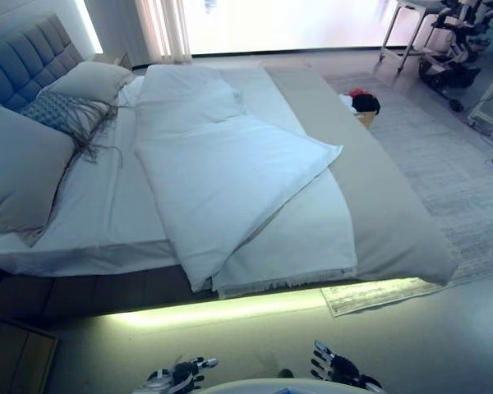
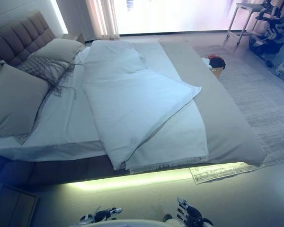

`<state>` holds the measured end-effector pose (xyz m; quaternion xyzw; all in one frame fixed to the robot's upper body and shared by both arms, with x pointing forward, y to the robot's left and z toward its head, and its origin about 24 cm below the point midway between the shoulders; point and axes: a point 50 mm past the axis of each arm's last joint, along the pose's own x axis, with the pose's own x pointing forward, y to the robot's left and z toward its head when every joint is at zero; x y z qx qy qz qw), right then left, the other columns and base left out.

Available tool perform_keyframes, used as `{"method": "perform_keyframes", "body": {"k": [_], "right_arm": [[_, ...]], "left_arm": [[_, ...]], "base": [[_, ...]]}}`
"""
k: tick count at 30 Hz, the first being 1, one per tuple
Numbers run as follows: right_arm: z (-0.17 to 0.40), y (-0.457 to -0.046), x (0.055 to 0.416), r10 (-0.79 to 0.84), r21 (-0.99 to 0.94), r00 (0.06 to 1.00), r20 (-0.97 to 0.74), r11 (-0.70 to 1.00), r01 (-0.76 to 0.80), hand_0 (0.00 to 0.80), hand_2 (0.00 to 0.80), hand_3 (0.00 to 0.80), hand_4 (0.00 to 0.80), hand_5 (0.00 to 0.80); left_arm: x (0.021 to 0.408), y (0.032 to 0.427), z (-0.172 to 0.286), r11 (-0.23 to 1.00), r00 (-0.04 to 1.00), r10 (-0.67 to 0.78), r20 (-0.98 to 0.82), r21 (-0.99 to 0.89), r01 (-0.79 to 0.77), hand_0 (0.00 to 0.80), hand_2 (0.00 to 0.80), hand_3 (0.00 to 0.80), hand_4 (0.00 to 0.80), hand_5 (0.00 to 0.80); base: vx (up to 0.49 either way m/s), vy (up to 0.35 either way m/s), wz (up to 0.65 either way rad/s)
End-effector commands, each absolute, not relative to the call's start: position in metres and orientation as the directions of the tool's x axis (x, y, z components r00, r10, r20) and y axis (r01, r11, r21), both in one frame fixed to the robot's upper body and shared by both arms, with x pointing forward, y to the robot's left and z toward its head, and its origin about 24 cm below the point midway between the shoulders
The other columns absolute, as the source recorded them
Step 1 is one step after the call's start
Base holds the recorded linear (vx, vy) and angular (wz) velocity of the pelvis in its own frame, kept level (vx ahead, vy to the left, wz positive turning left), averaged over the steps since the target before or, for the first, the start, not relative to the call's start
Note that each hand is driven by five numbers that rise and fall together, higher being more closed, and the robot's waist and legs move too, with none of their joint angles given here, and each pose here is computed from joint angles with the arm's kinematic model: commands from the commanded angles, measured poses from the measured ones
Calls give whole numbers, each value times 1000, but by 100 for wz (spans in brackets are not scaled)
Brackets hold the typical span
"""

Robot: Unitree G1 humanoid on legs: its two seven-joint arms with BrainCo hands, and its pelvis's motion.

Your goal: Make the bed neatly

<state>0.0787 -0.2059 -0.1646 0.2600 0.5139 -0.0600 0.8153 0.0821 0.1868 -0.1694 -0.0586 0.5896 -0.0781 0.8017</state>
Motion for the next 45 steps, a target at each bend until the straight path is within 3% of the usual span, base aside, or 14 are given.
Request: {"method": "perform_keyframes", "body": {"k": [1, 29, 31, 35, 36, 39, 45], "right_arm": [[-166, -191, 91, 212, 393, 459, -863, 853, 344, 0, 0, 0, 0, 0], [-166, -186, 94, 241, 400, 439, -866, 860, 318, 0, 0, 0, 0, 0], [-165, -184, 97, 242, 400, 437, -866, 860, 317, 0, 0, 0, 0, 0], [-164, -186, 102, 233, 403, 446, -864, 852, 336, 0, 0, 0, 0, 0], [-164, -187, 102, 232, 402, 445, -865, 852, 336, 0, 0, 0, 0, 0], [-164, -191, 101, 227, 382, 427, -875, 866, 323, 0, 0, 0, 0, 0], [-165, -206, 95, 166, 313, 390, -905, 884, 348, 0, 0, 0, 0, 0]], "left_arm": [[90, 179, -170, 980, 277, -199, -940, -189, 61, 0, 0, 0, 0, 0], [90, 180, -170, 985, 282, -170, -944, -165, 44, 0, 0, 0, 0, 0], [92, 181, -170, 987, 306, -140, -942, -157, -32, 0, 0, 0, 0, 0], [99, 198, -167, 907, 383, 38, -923, -129, -401, 0, 0, 0, 0, 0], [99, 199, -167, 898, 385, 49, -922, -128, -420, 0, 0, 0, 0, 0], [96, 209, -166, 755, 407, 131, -904, -175, -632, 0, 0, 0, 0, 0], [90, 208, -167, 722, 420, 110, -901, -218, -657, 0, 0, 0, 0, 0]], "base": [[0, 0, 0], [13, -8, 0], [57, -61, 0], [69, -110, -2], [48, -119, -5], [66, -154, -8], [289, 65, -35]]}}
